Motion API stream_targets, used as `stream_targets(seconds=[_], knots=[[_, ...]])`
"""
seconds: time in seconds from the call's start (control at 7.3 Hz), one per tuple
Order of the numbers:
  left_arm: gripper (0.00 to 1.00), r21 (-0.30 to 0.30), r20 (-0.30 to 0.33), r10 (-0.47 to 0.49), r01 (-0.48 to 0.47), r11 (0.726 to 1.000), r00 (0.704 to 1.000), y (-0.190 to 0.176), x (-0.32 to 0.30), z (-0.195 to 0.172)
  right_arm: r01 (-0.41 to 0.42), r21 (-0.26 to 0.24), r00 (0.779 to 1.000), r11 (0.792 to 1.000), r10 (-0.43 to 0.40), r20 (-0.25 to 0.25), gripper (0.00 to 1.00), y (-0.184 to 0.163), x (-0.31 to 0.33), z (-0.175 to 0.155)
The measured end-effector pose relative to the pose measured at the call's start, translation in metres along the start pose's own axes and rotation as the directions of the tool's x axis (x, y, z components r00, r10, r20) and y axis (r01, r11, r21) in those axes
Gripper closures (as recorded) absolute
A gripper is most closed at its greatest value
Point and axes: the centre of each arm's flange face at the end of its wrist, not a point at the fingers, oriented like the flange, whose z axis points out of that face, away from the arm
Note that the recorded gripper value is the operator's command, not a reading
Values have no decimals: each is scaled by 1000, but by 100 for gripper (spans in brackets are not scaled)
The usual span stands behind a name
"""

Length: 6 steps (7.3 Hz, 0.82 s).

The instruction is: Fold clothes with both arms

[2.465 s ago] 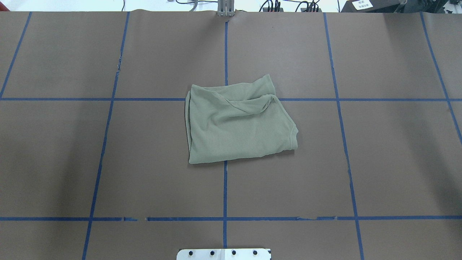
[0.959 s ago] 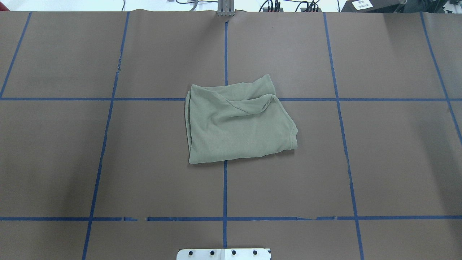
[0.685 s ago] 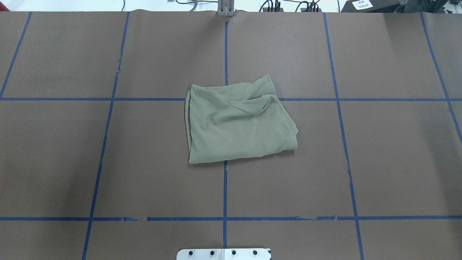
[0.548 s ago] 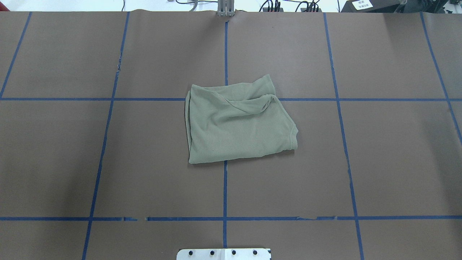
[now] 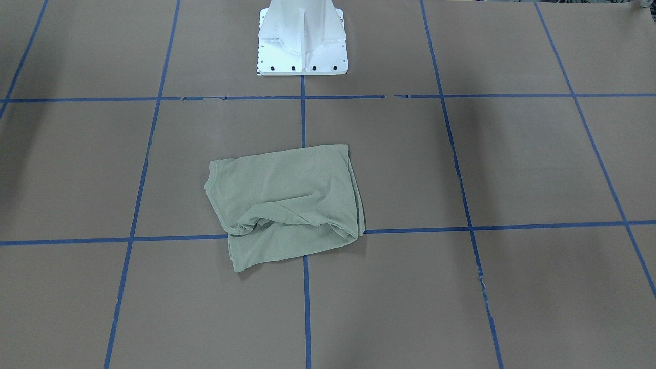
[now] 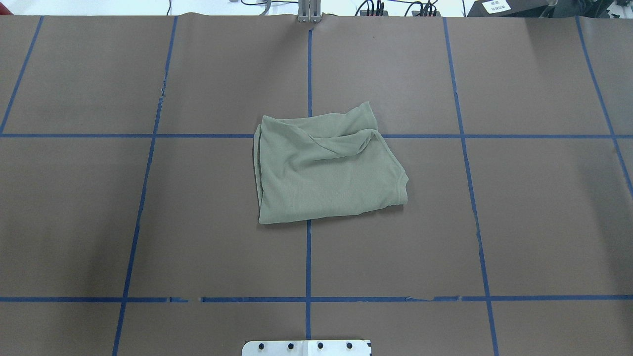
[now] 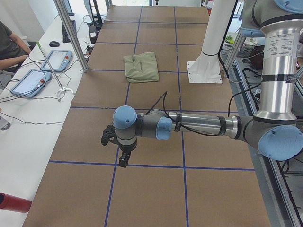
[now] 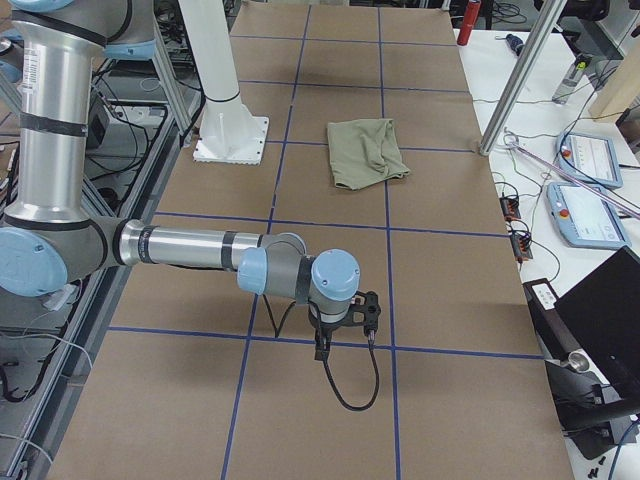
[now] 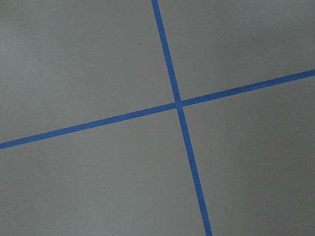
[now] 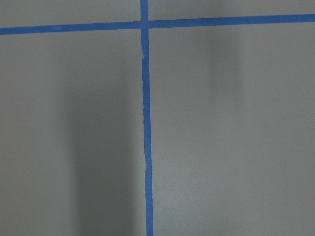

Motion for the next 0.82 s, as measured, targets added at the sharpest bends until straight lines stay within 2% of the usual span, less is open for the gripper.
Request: stream_targets(seconds=[0.27, 0.55, 0.82], knots=[[1, -1, 0, -5, 5, 1000, 1000, 0, -1, 1, 4, 18, 1000, 1000, -4, -13, 0, -8, -3, -4], [1, -2, 0, -6, 6, 1000, 1000, 0, -1, 1, -37, 69, 998, 997, 40, -44, 0, -14, -3, -8], [1, 0, 0, -10, 10, 1000, 1000, 0, 0, 0, -83, 104, 995, 991, 89, -49, 0, -21, 2, -4]])
